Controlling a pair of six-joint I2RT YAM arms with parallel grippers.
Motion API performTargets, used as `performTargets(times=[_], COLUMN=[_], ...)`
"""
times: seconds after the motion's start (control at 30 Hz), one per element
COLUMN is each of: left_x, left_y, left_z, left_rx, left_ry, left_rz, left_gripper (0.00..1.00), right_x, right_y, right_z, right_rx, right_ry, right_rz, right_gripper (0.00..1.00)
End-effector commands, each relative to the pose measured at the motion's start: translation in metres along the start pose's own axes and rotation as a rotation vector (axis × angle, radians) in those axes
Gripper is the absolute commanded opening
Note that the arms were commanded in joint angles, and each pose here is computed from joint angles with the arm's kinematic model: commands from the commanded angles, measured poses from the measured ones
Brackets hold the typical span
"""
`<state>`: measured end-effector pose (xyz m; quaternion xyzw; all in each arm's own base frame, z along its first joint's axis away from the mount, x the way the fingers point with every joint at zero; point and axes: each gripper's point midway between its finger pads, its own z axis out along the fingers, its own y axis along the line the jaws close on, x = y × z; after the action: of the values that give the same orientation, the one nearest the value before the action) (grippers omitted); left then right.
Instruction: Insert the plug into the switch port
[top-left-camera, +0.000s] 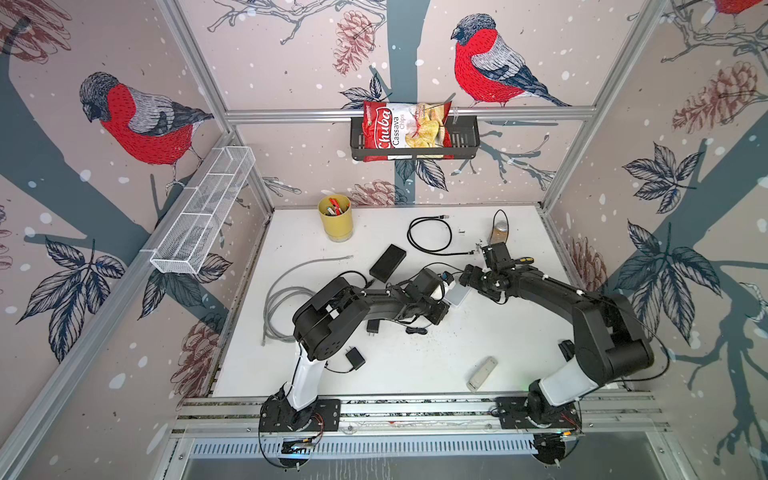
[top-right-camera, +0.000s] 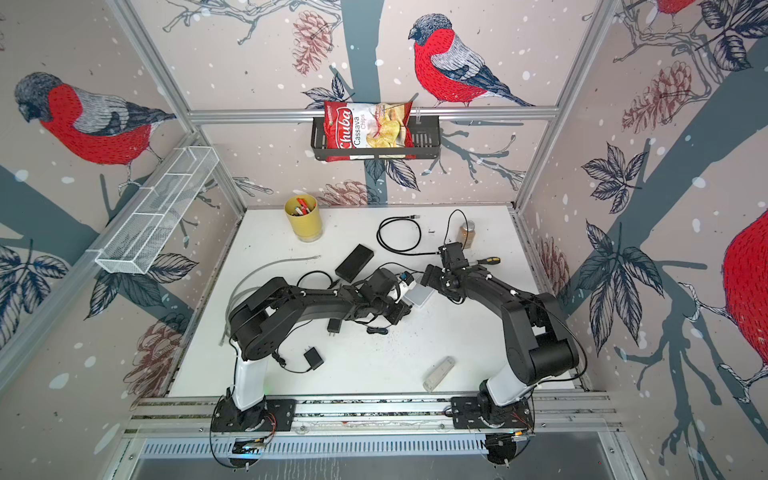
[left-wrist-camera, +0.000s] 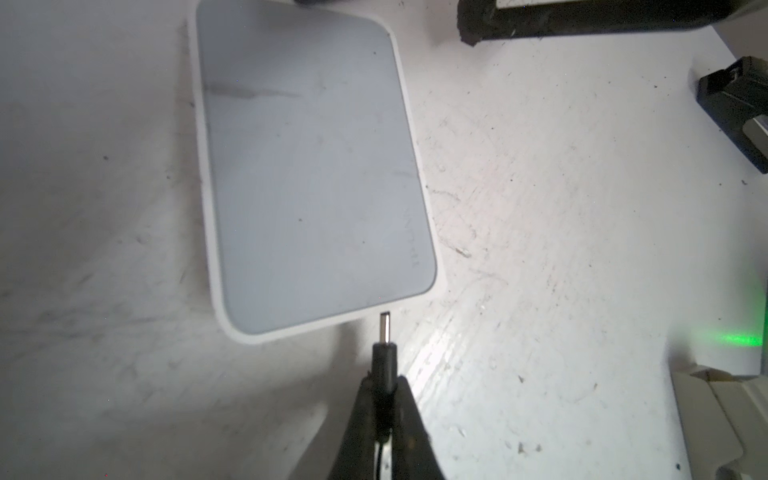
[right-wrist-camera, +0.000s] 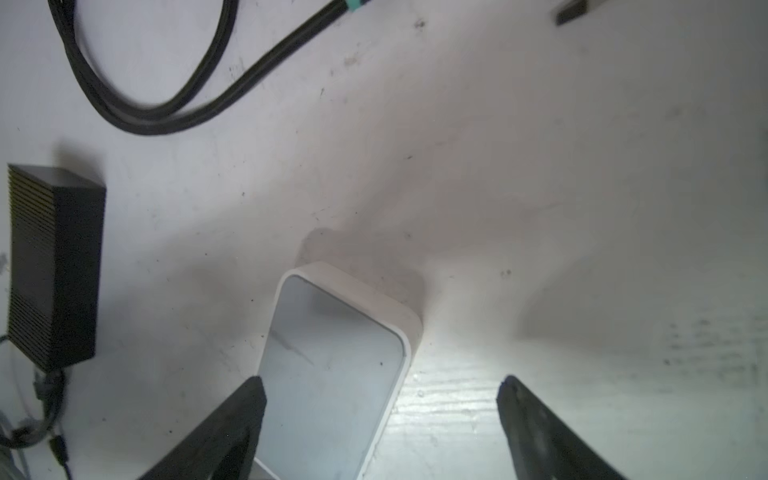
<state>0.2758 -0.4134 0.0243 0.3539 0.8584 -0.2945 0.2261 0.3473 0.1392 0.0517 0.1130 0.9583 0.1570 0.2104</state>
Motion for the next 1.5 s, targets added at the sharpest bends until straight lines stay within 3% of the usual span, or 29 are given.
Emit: performTargets(times=[0.0, 0.53, 0.9, 1.07, 1.17, 1.27, 1.47], left_x=[0.011, 0.009, 0.004, -0.022, -0.031, -0.037, -0.045], left_y=[0.007, 0.002, 0.001, -0.002, -0.004, -0.003, -0.002], left_z=[0.000, -0.001, -0.004, -0.042, -0.052, -0.056, -0.061], left_rx=[-0.030, -0.015, -0.001, -0.004, 0.027, 0.049, 0.075], left_ry=[0.048, 0.097, 0.095, -0.044, -0.094, -0.130, -0.174], left_rz=[-0.047, -0.144, -0.189, -0.088, -0.059, -0.060, -0.068], left_gripper=[0.00, 0.00, 0.00, 0.00, 0.00, 0.00, 0.00], right_x=[-0.008, -0.012, -0.011, -0.013, 0.003, 0.016, 0.032], right_y=[-0.004, -0.003, -0.003, 0.013, 0.045, 0.074, 0.098], right_z=[0.004, 0.017, 0.010, -0.020, -0.031, -0.043, -0.049], right_rx=[0.017, 0.025, 0.003, -0.072, -0.249, -0.405, -0.514], right_ry=[-0.042, -0.079, -0.095, -0.086, -0.014, 0.023, 0.052], right_rz=[-0.105, -0.228, -0.179, -0.099, -0.037, 0.027, 0.108], right_gripper=[0.89, 0.88, 0.85, 0.71, 0.58, 0.53, 0.43])
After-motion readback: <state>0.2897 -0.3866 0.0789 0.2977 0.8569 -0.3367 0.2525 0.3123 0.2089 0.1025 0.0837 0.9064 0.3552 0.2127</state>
